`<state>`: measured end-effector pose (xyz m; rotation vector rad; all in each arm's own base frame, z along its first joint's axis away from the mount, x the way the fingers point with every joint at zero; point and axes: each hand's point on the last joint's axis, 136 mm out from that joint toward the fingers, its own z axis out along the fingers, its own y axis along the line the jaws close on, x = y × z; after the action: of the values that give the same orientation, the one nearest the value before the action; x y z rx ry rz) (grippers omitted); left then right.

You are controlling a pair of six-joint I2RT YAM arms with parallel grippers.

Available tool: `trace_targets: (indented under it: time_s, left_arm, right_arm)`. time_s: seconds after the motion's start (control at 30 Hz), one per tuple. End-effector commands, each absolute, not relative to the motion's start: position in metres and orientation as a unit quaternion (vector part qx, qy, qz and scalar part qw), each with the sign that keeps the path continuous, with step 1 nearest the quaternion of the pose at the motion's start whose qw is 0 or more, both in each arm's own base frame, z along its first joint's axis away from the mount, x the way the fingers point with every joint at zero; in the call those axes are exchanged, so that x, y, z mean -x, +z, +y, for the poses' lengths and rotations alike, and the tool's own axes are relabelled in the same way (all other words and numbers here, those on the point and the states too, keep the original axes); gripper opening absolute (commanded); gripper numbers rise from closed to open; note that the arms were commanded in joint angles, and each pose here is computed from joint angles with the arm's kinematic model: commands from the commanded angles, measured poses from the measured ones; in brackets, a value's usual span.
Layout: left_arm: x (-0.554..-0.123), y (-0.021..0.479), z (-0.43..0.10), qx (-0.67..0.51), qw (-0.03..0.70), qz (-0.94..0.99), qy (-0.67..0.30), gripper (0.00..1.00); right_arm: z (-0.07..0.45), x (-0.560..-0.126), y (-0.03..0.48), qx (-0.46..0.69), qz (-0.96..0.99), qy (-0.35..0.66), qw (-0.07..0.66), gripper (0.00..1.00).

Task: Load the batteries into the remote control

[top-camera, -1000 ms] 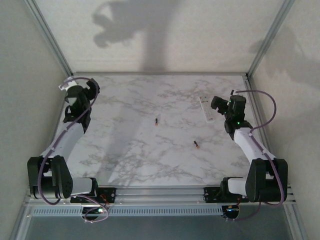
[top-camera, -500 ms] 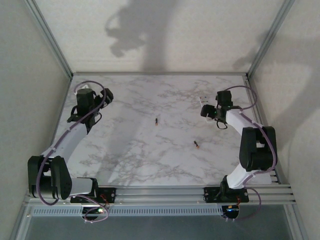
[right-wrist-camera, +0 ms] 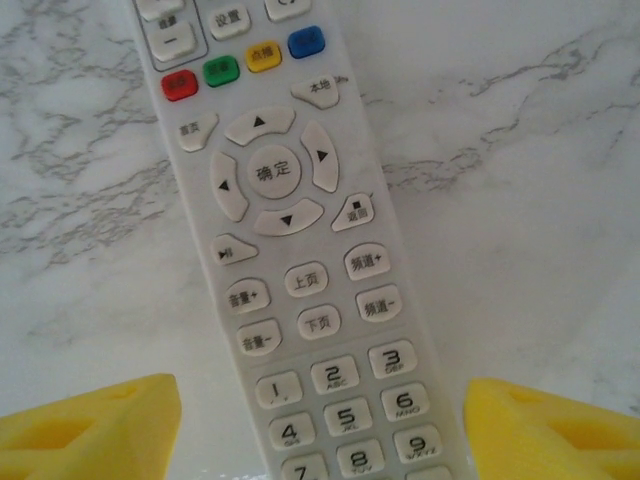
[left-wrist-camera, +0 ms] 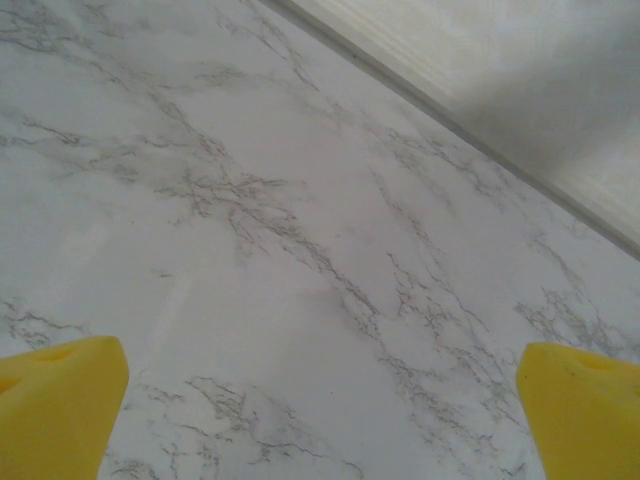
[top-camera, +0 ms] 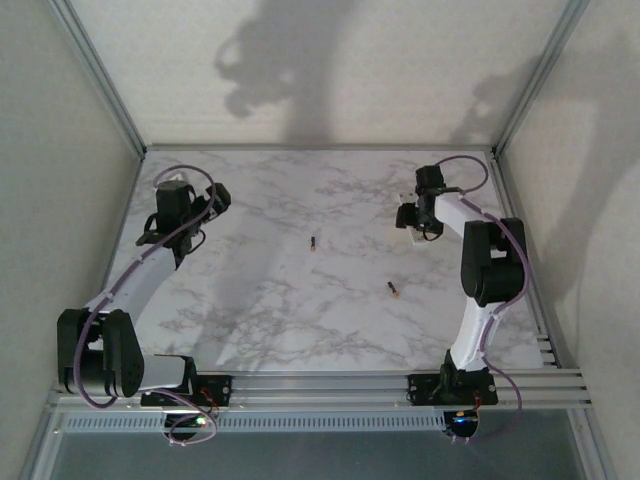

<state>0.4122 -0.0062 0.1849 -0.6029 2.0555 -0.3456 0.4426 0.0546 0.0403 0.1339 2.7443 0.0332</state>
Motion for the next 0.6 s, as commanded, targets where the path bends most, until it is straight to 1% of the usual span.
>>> trace_targets:
  time_s: [0.0, 0.17, 0.27, 0.33, 0.47, 0.57]
  left_arm:
    - [-0.408, 0.180, -0.011, 0.232, 0.462, 0.845, -0.139, 0.99]
    - [-0.408, 0.182, -0.011, 0.232, 0.464, 0.843, -0.140, 0.99]
    - [-0.408, 0.182, -0.012, 0.229, 0.462, 0.845, -0.142, 0.99]
    - [-0.408, 0.182, -0.012, 0.230, 0.461, 0.845, -0.142, 0.99]
    - [-0.408, 0.183, -0.013, 0.228, 0.461, 0.845, -0.144, 0.99]
    - [-0.408, 0.182, -0.014, 0.227, 0.460, 0.846, -0.147, 0.99]
  right_arm:
    - [0.053, -0.438, 0.034, -0.038, 0.986, -0.003, 0.164, 0.73]
    - [0.053, -0.436, 0.026, -0.037, 0.989, -0.007, 0.141, 0.73]
    - [0.055, -0.434, 0.019, -0.034, 0.992, -0.005, 0.120, 0.68]
    - [0.058, -0.434, 0.018, -0.031, 0.992, -0.005, 0.118, 0.66]
    - [0.060, -0.431, 0.013, -0.028, 0.994, -0.004, 0.103, 0.65]
    - [0.062, -0.430, 0.013, -0.023, 0.994, -0.012, 0.102, 0.57]
